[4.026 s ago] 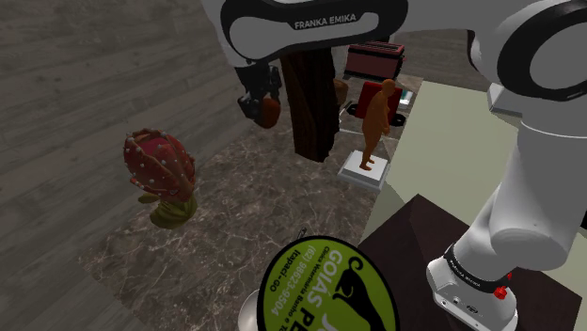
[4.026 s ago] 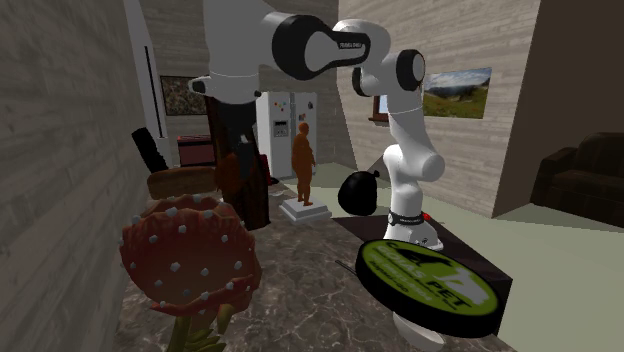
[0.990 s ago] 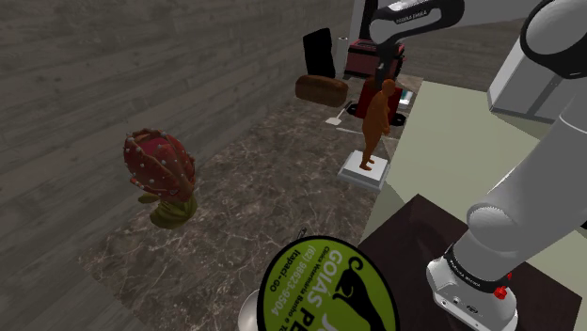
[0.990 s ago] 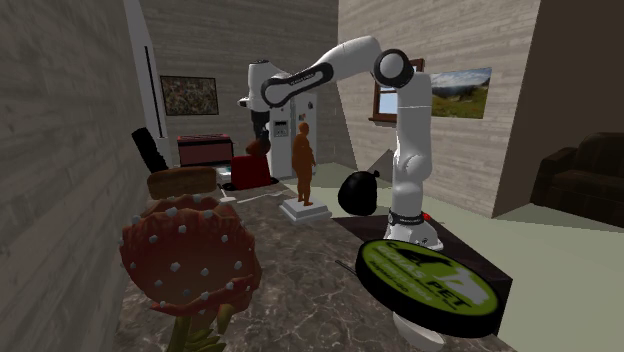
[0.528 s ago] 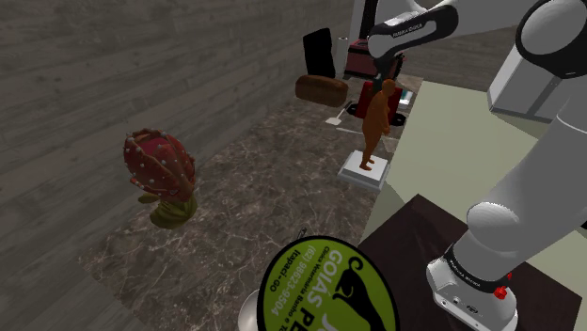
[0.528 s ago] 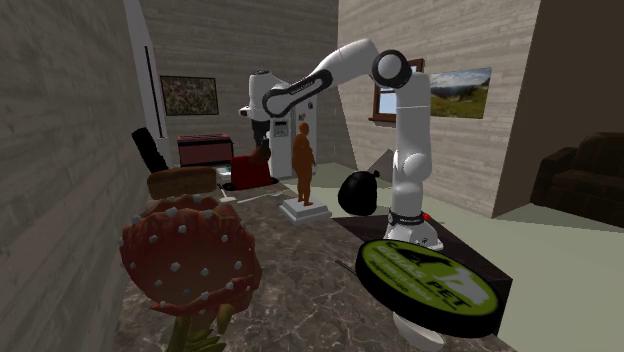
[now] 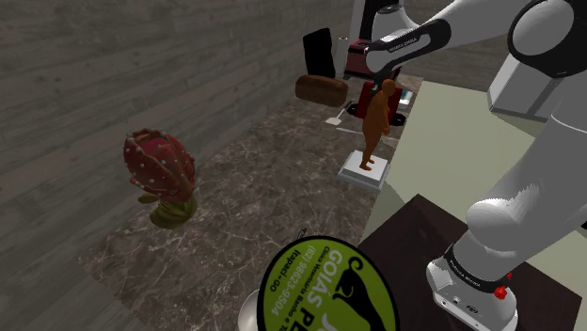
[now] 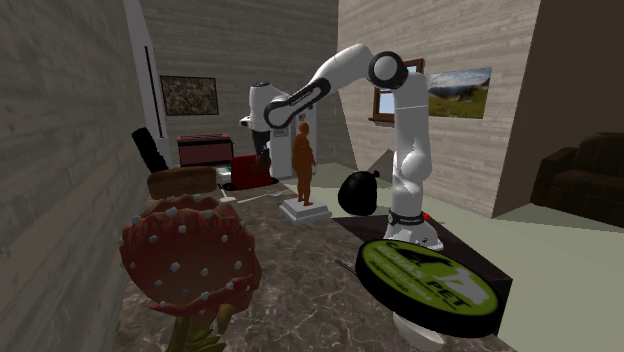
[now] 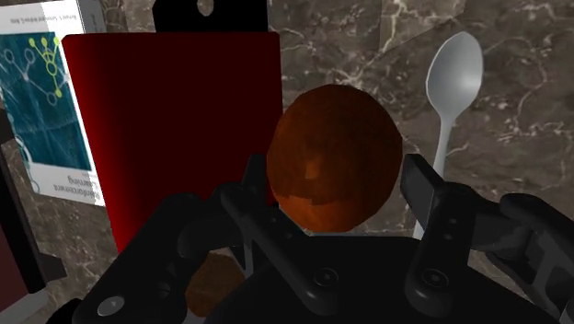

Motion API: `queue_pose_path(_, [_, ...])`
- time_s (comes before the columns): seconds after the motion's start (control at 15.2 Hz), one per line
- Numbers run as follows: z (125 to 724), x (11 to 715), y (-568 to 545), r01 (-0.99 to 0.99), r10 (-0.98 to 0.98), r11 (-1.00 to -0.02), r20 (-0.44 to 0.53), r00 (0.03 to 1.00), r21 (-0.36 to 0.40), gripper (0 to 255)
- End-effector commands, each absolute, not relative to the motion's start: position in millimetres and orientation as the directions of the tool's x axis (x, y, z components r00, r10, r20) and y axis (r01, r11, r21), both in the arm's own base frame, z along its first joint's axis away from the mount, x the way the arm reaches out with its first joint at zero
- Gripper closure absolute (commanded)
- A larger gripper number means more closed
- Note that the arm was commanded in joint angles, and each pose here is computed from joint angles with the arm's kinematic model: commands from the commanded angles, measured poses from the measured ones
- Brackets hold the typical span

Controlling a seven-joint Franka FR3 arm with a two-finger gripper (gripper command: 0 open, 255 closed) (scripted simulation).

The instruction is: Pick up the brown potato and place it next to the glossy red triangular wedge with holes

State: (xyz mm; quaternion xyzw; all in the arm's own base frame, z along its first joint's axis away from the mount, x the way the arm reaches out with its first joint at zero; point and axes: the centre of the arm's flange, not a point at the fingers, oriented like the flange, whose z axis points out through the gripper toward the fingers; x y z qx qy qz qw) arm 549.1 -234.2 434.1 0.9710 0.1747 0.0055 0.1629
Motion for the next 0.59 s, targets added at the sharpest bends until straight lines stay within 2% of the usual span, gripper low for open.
queue_pose_path(0.0, [422,548,-234,0.337,0.341,-0.886,-0.046,0.939,0.319,255])
queue_pose_path(0.53, [380,548,-234,0.337,0.341,-0.886,-0.046,0.939,0.319,255])
